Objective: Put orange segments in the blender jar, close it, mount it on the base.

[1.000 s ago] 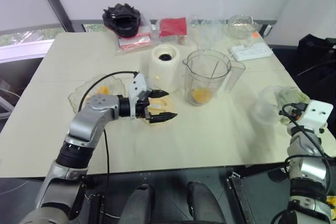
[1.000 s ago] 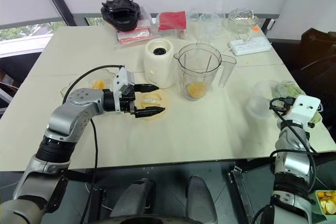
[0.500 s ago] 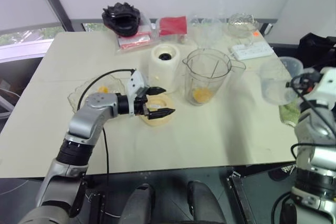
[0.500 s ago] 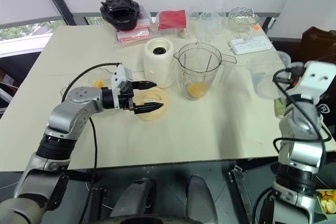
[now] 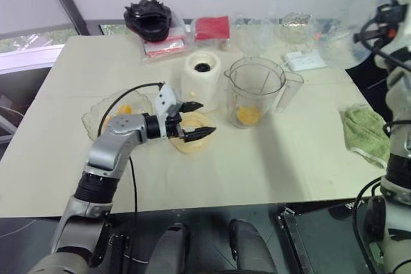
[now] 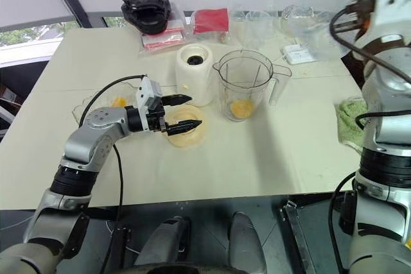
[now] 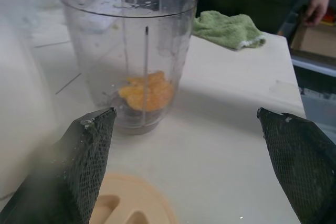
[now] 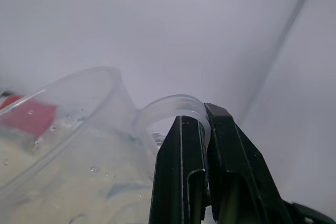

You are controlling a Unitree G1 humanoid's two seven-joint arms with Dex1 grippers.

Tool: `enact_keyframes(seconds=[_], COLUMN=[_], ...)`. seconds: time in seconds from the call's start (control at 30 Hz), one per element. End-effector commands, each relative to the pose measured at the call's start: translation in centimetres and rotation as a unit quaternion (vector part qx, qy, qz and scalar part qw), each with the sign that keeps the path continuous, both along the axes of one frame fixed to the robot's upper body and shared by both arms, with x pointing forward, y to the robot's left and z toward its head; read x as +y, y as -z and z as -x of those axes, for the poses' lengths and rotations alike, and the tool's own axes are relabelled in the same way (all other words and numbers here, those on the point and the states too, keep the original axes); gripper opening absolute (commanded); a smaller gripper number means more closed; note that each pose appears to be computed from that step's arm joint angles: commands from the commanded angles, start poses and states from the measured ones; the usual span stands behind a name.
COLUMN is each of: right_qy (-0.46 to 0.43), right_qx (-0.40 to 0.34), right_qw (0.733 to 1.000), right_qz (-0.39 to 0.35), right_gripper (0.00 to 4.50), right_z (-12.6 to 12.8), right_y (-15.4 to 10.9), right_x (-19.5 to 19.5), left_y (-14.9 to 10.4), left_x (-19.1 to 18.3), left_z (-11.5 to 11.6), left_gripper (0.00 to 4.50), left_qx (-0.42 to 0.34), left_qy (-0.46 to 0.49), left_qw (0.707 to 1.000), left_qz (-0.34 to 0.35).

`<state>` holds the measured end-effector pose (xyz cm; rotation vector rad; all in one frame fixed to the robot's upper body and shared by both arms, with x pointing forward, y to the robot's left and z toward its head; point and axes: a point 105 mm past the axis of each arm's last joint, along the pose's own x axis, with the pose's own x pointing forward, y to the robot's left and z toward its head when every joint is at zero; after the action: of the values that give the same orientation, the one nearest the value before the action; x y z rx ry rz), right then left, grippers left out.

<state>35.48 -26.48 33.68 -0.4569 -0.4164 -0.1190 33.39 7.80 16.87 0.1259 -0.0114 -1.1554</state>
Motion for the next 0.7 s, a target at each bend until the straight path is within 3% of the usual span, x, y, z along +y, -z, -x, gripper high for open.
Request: enact_keyframes(seconds=[0.03, 0.7], right_qy=[-0.008, -0.015], right_qx=[-0.049, -0.039], right_qw=[0.998, 0.983], right_qz=[0.046, 0.176], right_gripper=[0.03, 0.03], right_z=[1.3, 0.6], right_y=[-3.1, -2.9], right_x=[1.6, 4.8], left_y=[-1.8, -2.5], left_x=[0.6, 0.5], left_z=[-0.2, 0.3], left_gripper=[4.5, 4.5], left_qx=[-0.029, -0.034], left_qy=[-0.015, -0.014], left_qw=[0.999, 0.997], left_qz=[0.037, 0.069])
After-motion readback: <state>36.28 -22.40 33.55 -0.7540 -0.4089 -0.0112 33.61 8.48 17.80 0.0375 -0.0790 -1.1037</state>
